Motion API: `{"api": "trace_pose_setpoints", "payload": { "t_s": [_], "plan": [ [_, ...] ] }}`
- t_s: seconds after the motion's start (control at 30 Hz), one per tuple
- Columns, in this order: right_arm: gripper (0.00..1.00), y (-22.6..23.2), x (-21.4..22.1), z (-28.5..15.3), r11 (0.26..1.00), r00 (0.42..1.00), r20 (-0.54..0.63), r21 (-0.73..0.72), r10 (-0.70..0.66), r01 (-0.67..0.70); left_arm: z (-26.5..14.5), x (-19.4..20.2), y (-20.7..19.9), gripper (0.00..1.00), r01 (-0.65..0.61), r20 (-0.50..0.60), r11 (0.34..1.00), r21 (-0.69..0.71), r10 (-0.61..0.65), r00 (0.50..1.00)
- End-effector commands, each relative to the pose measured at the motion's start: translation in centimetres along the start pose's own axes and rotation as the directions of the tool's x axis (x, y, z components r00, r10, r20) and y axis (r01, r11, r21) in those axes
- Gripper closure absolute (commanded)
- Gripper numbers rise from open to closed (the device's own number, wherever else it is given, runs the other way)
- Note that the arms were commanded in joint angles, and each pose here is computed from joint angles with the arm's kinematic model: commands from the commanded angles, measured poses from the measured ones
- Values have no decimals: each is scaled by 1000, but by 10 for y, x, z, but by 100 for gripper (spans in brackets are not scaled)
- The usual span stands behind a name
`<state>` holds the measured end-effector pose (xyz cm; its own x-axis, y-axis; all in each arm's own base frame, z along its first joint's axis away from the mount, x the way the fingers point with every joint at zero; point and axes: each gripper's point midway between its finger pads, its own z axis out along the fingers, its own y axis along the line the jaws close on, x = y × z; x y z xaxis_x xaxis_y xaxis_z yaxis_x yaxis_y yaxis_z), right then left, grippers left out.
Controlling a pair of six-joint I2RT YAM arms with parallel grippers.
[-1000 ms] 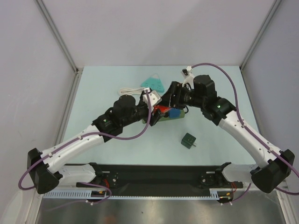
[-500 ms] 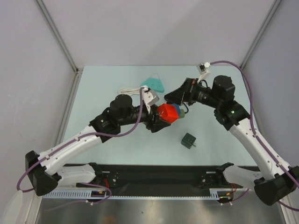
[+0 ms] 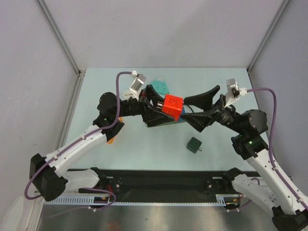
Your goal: Insert the plug
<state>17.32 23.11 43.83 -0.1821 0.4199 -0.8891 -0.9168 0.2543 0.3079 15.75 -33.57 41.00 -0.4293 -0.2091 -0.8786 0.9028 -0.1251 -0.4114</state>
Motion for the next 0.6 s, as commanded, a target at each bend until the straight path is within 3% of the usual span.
{"api": "trace_pose_setpoints", "payload": {
  "t_s": [0.0, 0.33, 0.43, 0.47, 0.57],
  "plan": [
    [0, 24, -9, 12, 990, 996, 64, -126, -57, 65, 3, -23, -37, 100, -61, 50, 983, 170, 54, 997],
    [0, 20, -3, 32, 991, 996, 82, -128, -25, 35, 6, -19, -42, 100, -29, 52, 970, 243, 17, 998],
    [12, 24, -2, 35, 988, 995, 101, -153, -18, 33, 6, -17, -40, 100, -27, 46, 970, 243, 17, 999],
    [24, 24, 1, 38, 988, 995, 96, -157, 1, 14, 7, -18, -40, 100, -29, 47, 969, 243, 18, 999],
    [43, 24, 5, 45, 987, 996, 87, -163, 19, -5, 9, -17, -36, 100, -19, 41, 972, 236, 9, 999]
  ]
}}
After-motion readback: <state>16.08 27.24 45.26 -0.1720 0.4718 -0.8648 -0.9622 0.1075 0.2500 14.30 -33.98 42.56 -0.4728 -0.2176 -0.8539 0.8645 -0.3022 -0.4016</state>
